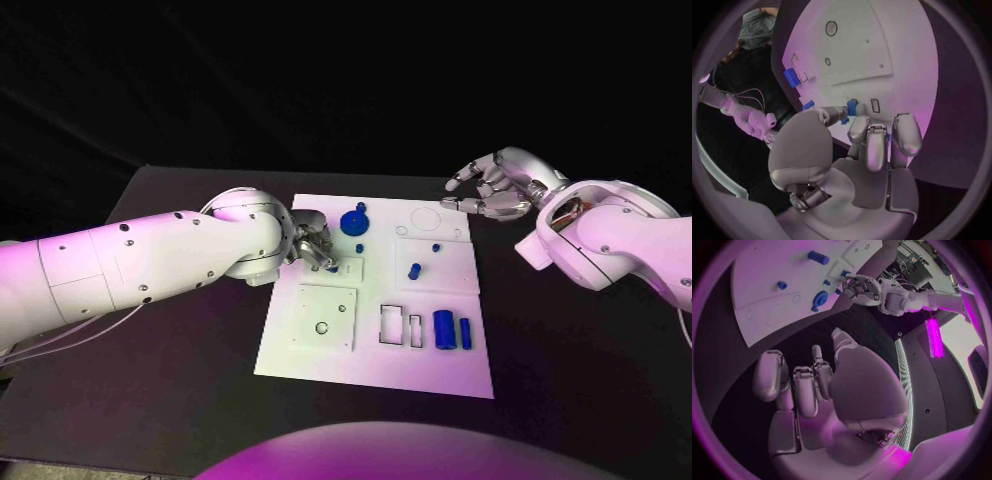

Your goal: Assemble the parts on the task board

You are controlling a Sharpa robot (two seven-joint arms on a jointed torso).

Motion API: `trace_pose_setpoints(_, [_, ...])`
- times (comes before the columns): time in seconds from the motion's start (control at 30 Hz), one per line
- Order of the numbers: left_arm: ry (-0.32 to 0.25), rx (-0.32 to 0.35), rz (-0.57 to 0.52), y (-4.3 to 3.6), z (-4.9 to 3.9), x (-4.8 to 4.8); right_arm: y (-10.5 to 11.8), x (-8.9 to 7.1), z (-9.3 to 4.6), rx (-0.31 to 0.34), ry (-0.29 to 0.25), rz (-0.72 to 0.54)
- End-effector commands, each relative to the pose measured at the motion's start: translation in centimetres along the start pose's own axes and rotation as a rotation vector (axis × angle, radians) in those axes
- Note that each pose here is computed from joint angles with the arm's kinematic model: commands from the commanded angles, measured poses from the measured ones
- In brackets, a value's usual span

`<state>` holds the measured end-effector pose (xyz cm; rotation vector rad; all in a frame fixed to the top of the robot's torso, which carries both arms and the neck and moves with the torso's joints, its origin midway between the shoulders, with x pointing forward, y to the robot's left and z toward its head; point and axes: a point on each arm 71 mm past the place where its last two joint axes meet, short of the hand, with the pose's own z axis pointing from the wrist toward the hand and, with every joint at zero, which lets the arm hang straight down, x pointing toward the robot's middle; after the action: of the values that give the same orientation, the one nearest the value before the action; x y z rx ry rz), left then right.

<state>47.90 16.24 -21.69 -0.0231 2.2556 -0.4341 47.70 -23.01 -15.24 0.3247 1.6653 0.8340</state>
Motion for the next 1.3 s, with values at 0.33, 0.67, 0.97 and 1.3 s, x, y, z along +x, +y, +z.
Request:
trace_pose_setpoints(0.33, [0.034,0.002,0.016,-0.29,0.23,0.40,-0.03,0.13,-0.02,-0.005,0.011,-0.009])
trace_pose_setpoints(0.67, [0.033,0.003,0.011,-0.40,0.37,0.38,-0.09,0.16,-0.05,-0.004,0.011,-0.009])
trace_pose_setpoints(0.97, [0.037,0.001,0.010,-0.41,0.51,0.38,-0.13,0.14,-0.06,-0.004,0.011,-0.008])
trace_pose_setpoints(1.3, [0.041,-0.004,0.011,-0.31,0.61,0.36,-0.17,0.10,-0.09,-0.003,0.009,-0.007])
